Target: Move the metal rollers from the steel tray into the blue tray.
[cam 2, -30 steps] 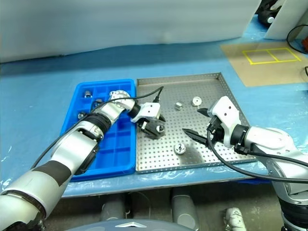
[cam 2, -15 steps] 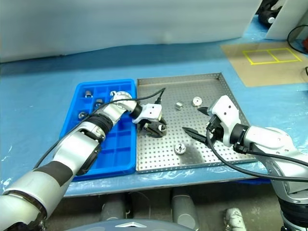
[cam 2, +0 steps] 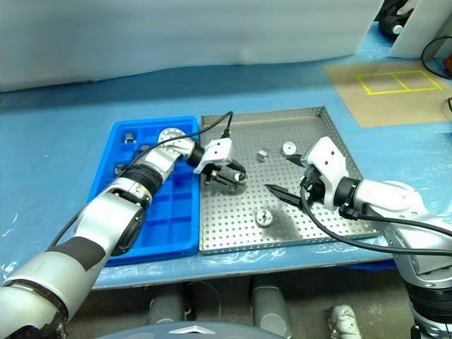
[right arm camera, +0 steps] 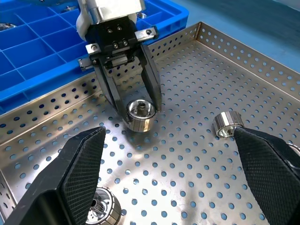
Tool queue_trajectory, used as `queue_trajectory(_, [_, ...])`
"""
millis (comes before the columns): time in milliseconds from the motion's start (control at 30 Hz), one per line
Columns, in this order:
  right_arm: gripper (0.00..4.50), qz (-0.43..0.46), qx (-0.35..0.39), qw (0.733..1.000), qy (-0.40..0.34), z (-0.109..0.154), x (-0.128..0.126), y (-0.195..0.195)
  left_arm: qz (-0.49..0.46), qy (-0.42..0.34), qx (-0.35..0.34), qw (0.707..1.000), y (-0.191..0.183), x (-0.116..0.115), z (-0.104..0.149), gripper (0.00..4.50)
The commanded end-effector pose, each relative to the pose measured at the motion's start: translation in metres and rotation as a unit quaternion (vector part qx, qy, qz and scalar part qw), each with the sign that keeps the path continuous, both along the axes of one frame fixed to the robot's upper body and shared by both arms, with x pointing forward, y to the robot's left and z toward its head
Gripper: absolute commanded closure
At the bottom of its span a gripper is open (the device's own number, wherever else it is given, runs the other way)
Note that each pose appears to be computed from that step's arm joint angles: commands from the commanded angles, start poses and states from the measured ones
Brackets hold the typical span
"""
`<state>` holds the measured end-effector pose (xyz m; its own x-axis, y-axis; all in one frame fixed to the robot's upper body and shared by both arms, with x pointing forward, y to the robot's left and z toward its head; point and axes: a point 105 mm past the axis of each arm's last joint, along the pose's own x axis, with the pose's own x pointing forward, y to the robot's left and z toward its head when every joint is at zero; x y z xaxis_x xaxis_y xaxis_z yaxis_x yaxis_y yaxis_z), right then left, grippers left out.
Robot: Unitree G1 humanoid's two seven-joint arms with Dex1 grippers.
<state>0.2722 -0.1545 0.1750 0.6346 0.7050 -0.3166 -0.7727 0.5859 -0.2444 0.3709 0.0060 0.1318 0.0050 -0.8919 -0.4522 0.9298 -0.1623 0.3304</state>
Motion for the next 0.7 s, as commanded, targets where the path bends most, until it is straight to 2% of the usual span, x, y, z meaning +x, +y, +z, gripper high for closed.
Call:
queue_trajectory(33, [0.0, 0.019, -0.008, 0.999, -0.026, 0.01, 0.006, 0.005, 0.012, -0.045, -0.059, 0.997, 0.006, 0.008, 0.038, 2.82])
queue_trajectory(267, [0.0, 0.049, -0.004, 0.998, -0.029, 0.01, 0.017, 0.014, 0.059, -0.095, -0.097, 0.989, 0.053, 0.008, 0.067, 2.82])
queue_trajectory(500, [0.0, 0.102, 0.009, 0.994, -0.024, 0.003, 0.033, 0.037, 0.166, -0.086, -0.182, 0.965, 0.129, -0.022, 0.09, 2.82])
queue_trajectory(700, [0.0, 0.159, 0.011, 0.987, -0.024, 0.004, 0.048, 0.058, 0.26, -0.095, -0.183, 0.943, 0.163, -0.038, 0.086, 2.82])
